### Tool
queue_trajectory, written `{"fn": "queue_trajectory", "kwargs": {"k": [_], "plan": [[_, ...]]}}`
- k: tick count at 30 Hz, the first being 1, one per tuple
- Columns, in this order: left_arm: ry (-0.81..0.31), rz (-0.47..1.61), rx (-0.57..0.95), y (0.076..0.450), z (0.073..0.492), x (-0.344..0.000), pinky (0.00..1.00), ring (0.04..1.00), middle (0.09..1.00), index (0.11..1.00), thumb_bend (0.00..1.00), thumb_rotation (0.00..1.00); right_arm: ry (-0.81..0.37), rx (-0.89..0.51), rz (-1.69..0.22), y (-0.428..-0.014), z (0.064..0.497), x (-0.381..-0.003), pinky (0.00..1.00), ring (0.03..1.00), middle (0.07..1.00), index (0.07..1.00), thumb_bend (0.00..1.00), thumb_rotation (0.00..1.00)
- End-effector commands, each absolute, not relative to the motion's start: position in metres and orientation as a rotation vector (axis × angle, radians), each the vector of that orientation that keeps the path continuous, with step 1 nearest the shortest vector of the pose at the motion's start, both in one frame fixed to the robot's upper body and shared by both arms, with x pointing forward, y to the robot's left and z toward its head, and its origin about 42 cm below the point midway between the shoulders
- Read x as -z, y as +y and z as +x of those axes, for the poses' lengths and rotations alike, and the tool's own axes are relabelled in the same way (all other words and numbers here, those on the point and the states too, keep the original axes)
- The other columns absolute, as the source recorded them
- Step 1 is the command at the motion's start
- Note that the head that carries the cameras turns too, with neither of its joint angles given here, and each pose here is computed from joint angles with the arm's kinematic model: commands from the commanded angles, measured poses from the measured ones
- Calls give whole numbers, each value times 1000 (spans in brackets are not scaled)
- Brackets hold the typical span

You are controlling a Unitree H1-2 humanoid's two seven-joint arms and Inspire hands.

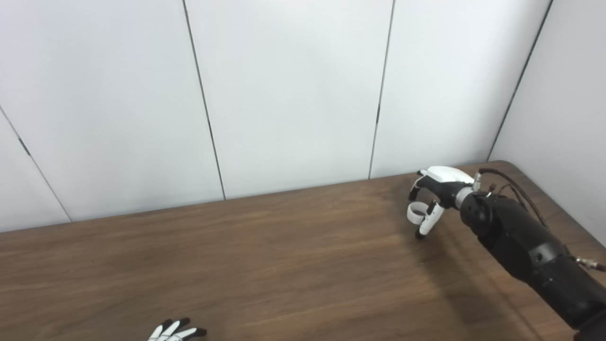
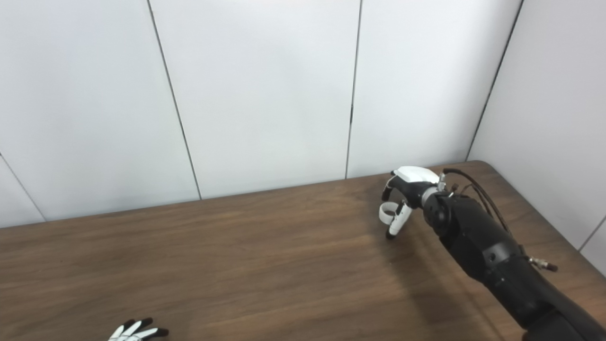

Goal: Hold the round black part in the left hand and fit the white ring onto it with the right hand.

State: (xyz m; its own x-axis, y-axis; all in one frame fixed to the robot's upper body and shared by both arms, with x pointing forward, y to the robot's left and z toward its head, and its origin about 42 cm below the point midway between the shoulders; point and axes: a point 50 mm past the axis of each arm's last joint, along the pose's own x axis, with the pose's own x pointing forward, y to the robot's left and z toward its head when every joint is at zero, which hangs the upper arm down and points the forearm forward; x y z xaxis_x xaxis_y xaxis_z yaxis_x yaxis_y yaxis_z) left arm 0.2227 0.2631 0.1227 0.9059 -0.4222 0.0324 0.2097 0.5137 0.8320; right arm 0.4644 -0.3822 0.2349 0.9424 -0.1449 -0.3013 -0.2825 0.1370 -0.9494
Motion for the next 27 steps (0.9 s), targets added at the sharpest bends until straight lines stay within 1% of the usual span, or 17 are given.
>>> {"fn": "queue_trajectory", "kwargs": {"k": [1, 6, 9, 10, 11, 15, 19, 20, 21, 23, 27], "plan": [[-298, 972, 376, 269, 225, -132, 1000, 944, 827, 480, 518, 42, 460, -101, -1497, -405, 453, -223, 1000, 1000, 1000, 711, 823, 47], [-298, 973, 374, 270, 225, -133, 1000, 945, 827, 480, 518, 41, 469, -98, -1502, -407, 451, -222, 1000, 1000, 1000, 678, 825, 62], [-298, 973, 373, 271, 226, -134, 1000, 942, 826, 480, 518, 41, 475, -93, -1511, -408, 449, -221, 1000, 1000, 1000, 690, 836, 77], [-299, 975, 373, 272, 226, -134, 1000, 942, 826, 480, 518, 41, 481, -90, -1518, -409, 448, -220, 1000, 1000, 1000, 659, 842, 85], [-299, 975, 373, 272, 226, -134, 1000, 942, 826, 480, 518, 41, 484, -89, -1528, -410, 448, -219, 1000, 1000, 1000, 655, 847, 91], [-298, 980, 370, 274, 226, -134, 1000, 940, 825, 480, 518, 42, 501, -97, -1559, -413, 446, -216, 1000, 1000, 994, 587, 834, 91], [-300, 979, 367, 275, 226, -134, 1000, 940, 822, 480, 518, 42, 521, -97, -1557, -418, 443, -213, 1000, 1000, 995, 580, 828, 93], [-300, 978, 367, 275, 226, -134, 1000, 940, 822, 480, 518, 42, 521, -97, -1552, -419, 442, -213, 1000, 1000, 997, 536, 680, 114], [-299, 978, 367, 276, 226, -133, 1000, 940, 821, 480, 518, 42, 519, -97, -1547, -419, 441, -213, 1000, 1000, 996, 508, 588, 126], [-297, 977, 366, 276, 227, -133, 1000, 940, 821, 480, 518, 42, 513, -97, -1546, -420, 440, -214, 1000, 1000, 996, 493, 541, 132], [-298, 975, 366, 276, 228, -133, 1000, 943, 822, 480, 518, 42, 507, -93, -1544, -420, 438, -214, 1000, 1000, 988, 488, 525, 133]]}}
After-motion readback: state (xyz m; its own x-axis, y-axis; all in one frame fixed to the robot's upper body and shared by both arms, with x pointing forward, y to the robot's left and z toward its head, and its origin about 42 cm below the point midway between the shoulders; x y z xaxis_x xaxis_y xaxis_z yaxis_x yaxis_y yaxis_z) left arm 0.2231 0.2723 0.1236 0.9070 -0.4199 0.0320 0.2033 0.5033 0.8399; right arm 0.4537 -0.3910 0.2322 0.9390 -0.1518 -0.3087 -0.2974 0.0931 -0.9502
